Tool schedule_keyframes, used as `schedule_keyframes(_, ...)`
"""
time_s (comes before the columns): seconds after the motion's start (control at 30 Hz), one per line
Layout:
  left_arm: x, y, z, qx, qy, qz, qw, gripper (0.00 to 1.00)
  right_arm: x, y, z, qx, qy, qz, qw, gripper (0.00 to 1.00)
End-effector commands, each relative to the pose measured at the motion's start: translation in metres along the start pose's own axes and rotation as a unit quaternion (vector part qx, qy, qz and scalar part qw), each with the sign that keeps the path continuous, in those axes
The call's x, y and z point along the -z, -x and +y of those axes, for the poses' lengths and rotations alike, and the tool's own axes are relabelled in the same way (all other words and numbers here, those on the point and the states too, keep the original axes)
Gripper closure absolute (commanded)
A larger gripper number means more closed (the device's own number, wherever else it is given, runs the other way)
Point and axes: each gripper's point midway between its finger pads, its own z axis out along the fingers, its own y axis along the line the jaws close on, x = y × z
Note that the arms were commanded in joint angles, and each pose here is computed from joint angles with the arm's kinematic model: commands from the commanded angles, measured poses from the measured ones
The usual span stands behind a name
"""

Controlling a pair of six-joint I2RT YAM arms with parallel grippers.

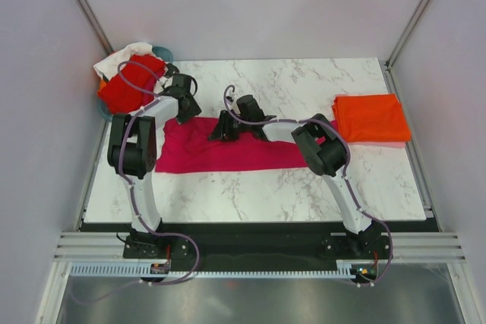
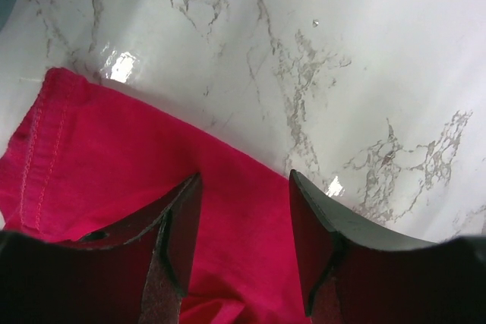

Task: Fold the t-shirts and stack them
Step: Fold the tshirt

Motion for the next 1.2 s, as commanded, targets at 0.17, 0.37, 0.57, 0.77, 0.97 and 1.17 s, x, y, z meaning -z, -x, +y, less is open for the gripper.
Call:
schedule_keyframes(0.17, -0.010, 0.005, 0.002, -0.010, 0.006, 0.005, 1.000, 0.44, 0.014, -0.002, 0.046, 0.051, 0.061, 0.014, 0.997, 0.65)
schedule_keyframes(0.37, -0.009, 0.009, 0.010, -0.010, 0.018, 0.001, 1.000, 0.44, 0.024, -0.014, 0.048, 0.066, 0.064, 0.030, 0.995, 0.87)
schedule_keyframes(0.57, -0.009, 0.012, 0.012, -0.010, 0.021, -0.002, 1.000, 0.44, 0.045, -0.041, 0.045, 0.061, 0.069, 0.054, 0.994, 0.83)
schedule_keyframes(0.77, -0.009, 0.013, 0.012, -0.014, 0.019, -0.002, 1.000, 0.45, 0.065, -0.069, 0.028, 0.066, 0.043, 0.081, 0.994, 0.61)
schedule_keyframes(0.97, -0.006, 0.013, 0.012, -0.018, 0.016, -0.001, 1.000, 0.46, 0.076, -0.050, 0.040, 0.079, 0.036, 0.043, 0.995, 0.44)
schedule_keyframes(1.17, -0.001, 0.016, 0.010, -0.022, 0.010, -0.004, 1.000, 0.46, 0.073, -0.012, 0.070, 0.074, 0.051, -0.012, 0.996, 0.38)
